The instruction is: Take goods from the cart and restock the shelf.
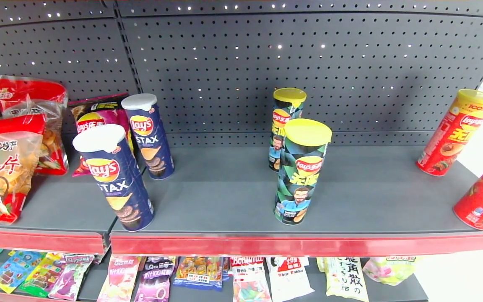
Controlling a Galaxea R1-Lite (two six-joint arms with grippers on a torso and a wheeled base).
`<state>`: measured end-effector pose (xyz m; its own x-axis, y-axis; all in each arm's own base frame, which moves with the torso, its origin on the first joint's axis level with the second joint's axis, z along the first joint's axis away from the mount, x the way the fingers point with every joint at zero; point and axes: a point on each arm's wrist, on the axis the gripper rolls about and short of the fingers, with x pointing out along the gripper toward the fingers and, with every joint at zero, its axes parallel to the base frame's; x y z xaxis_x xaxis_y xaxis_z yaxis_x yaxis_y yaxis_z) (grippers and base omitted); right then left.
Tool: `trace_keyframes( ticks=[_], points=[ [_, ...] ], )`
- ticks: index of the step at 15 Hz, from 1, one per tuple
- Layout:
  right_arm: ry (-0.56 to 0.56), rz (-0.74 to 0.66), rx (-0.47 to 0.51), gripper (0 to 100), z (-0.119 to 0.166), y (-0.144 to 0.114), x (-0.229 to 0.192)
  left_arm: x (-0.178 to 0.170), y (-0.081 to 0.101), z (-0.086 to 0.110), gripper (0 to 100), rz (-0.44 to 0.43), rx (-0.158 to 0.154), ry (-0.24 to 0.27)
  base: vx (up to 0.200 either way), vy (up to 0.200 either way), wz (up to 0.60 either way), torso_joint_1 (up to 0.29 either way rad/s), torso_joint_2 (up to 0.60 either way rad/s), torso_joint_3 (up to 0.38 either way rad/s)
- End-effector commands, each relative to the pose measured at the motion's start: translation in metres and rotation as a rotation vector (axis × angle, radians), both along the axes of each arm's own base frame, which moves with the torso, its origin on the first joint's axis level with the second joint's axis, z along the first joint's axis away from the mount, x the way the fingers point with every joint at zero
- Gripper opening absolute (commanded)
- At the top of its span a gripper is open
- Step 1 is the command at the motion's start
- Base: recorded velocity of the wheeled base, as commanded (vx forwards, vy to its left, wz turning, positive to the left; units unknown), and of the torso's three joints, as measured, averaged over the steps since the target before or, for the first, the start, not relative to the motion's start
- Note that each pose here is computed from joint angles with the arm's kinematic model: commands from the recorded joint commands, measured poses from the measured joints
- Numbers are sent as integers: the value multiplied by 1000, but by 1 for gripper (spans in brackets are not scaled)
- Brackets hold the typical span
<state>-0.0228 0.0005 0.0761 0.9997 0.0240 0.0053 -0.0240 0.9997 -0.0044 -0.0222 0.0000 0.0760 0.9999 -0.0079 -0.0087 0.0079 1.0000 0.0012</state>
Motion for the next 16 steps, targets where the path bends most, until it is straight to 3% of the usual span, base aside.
trace_keyframes(
  ticks=[1,3,6,12,16],
  points=[
    [-64,33,2,100,27,0,-4,-1,0,0,100,2,-1,-9,0,0,0,0,0,0],
    [-3,59,73,100,106,1,22,-1,0,0,100,2,-1,-9,0,0,0,0,0,0],
    [140,246,76,100,135,9,72,-1,0,-1,100,2,-1,-7,0,0,0,0,0,0],
    [378,372,47,100,117,39,159,-1,0,-1,100,2,-1,-7,0,0,0,0,0,0],
    [280,383,55,100,115,51,203,-1,0,0,100,2,-1,-9,0,0,0,0,0,0]
  ],
)
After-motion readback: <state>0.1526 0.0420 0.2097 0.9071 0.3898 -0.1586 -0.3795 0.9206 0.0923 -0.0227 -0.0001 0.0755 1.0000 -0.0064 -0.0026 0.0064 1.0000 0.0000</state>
